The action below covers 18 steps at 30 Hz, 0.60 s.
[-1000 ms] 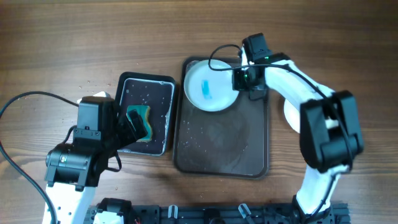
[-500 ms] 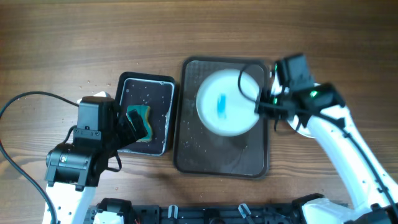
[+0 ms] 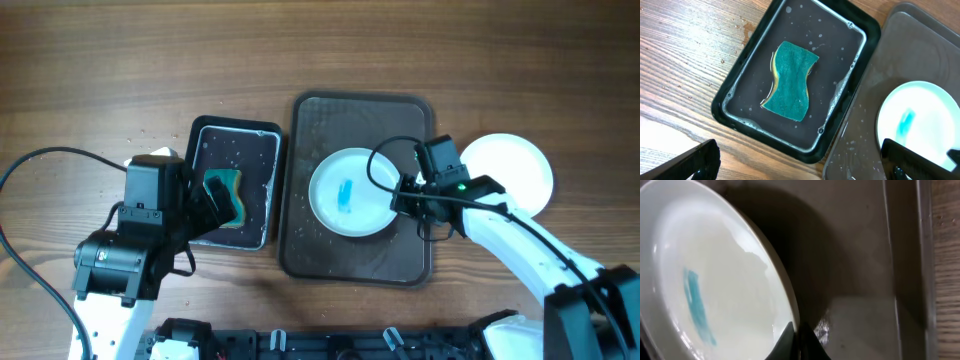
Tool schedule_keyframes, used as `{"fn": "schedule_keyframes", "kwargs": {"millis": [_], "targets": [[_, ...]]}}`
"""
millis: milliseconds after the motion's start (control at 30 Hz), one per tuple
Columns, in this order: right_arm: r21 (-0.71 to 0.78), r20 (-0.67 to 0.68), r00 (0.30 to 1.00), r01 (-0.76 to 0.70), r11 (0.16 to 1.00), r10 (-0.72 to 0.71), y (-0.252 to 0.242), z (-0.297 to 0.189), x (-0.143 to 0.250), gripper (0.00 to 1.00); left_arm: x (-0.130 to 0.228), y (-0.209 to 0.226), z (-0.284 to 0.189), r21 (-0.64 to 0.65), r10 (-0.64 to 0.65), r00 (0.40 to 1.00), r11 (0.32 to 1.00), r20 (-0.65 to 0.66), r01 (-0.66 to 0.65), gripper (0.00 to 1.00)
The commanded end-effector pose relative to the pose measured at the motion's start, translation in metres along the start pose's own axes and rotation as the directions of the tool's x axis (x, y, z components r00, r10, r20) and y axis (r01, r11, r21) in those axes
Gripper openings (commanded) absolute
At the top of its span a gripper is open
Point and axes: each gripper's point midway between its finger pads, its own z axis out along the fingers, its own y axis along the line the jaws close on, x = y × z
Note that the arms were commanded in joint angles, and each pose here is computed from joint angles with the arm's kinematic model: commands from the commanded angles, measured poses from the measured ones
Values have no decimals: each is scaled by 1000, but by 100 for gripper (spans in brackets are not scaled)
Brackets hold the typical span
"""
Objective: Clean dirty plates on tray and stack at the side
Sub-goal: 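Grip the blue-stained plate rim with the right gripper and pull it down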
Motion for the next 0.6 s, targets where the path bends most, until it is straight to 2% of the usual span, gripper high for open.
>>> {"fn": "schedule_keyframes", "kwargs": {"millis": [0, 67, 300, 500, 567], "targets": [[33, -20, 996, -83, 996, 83, -5, 12, 1, 4, 0, 1, 0, -4, -1, 1000, 1000, 3, 1, 100], [40, -30, 999, -39, 998, 40, -7, 14, 3, 7, 0, 1, 0, -4, -1, 1000, 1000, 3, 1, 100], [-11, -39, 983, 181, 983, -181, 9, 0, -2, 33, 0, 1, 0, -4, -1, 1000, 1000, 3, 1, 100], [-50, 48, 936, 351, 935, -349, 37, -53, -20, 37, -5, -3, 0, 10, -3, 1000, 1000, 22, 3, 100], [-69, 95, 914, 401, 914, -394, 46, -71, -23, 38, 0, -14, 0, 76, -6, 1000, 997, -10, 7, 100]]}}
